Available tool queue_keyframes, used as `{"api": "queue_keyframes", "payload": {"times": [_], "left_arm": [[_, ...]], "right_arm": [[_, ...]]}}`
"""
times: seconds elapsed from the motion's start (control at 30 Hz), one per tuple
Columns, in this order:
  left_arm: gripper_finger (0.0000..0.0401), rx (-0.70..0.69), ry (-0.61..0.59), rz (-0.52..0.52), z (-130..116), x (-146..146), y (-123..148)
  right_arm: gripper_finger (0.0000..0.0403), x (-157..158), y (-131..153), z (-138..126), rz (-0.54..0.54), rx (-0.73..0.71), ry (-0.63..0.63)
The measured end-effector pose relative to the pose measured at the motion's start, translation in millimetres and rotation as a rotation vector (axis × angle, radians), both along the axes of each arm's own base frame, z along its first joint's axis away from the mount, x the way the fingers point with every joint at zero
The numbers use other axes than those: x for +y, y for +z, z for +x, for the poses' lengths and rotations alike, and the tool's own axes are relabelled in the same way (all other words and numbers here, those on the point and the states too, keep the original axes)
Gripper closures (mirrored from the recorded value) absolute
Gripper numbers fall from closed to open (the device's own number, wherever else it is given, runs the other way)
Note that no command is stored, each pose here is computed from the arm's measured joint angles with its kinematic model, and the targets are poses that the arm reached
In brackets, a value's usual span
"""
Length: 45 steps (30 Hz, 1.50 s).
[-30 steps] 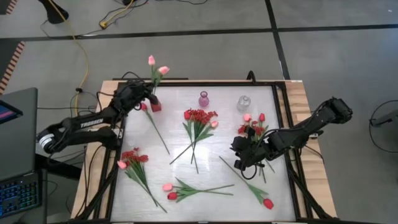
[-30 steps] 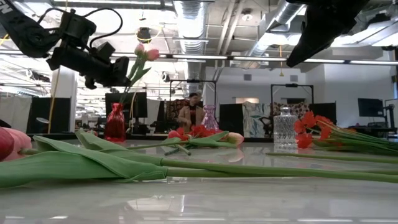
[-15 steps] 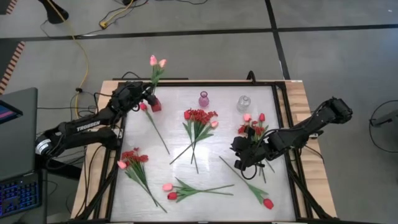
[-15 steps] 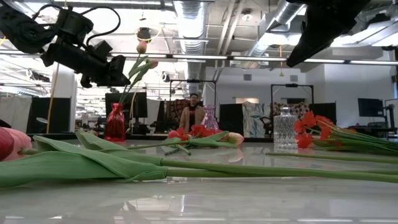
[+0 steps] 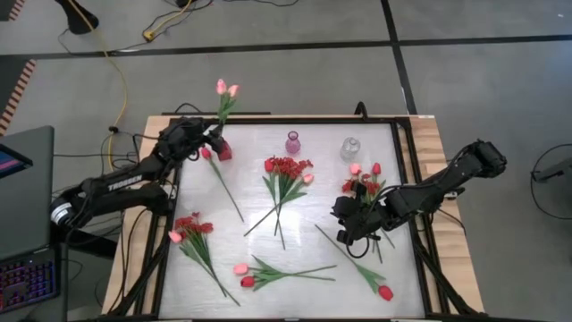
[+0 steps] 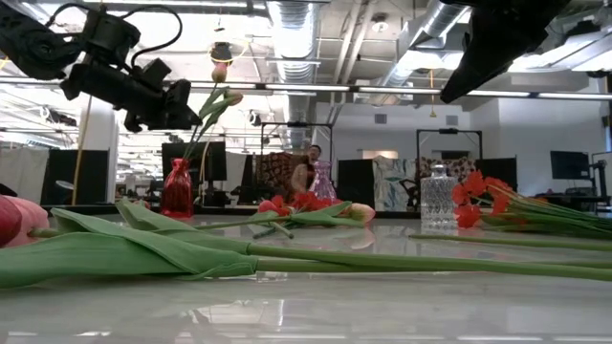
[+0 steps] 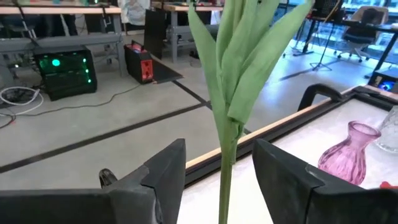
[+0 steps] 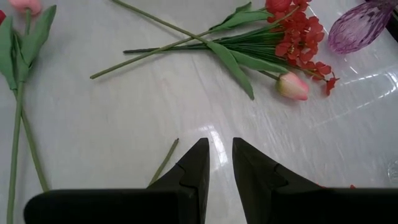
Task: Sort flowers into vase by color
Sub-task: Put the pink tulip into the red vase
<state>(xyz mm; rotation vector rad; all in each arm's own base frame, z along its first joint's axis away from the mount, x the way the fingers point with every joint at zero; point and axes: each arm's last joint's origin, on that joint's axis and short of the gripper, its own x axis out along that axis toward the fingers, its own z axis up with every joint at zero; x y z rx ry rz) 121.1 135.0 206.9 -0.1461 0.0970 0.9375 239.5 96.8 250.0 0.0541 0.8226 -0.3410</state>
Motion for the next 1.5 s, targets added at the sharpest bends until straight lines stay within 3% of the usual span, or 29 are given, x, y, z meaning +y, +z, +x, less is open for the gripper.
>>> {"api": "queue_keyframes", "payload": {"times": [0.27,0.57,0.87,1.1,1.5], "left_arm": [[0.0205,0.053,-0.033,0.006,-5.8,-7.4,2.0],[0.0192,0.072,-0.239,0.032,-3.0,-19.9,5.2],[0.0192,0.079,-0.312,-0.158,4.1,-34.5,-7.5],[0.0193,0.065,-0.458,-0.303,13.2,-52.1,-14.4],[0.0193,0.055,-0.554,-0.348,30.4,-90.1,-14.6]], "right_arm": [[0.0306,0.0,0.0,0.0,0.002,0.001,0.001],[0.0306,0.1,0.0,-0.1,0.002,0.001,0.002],[0.0306,0.3,-0.1,0.1,0.009,0.003,0.005],[0.0306,1.0,0.1,0.6,0.024,0.001,0.013],[0.0306,-4.8,2.6,6.8,0.021,-0.035,0.007]]}}
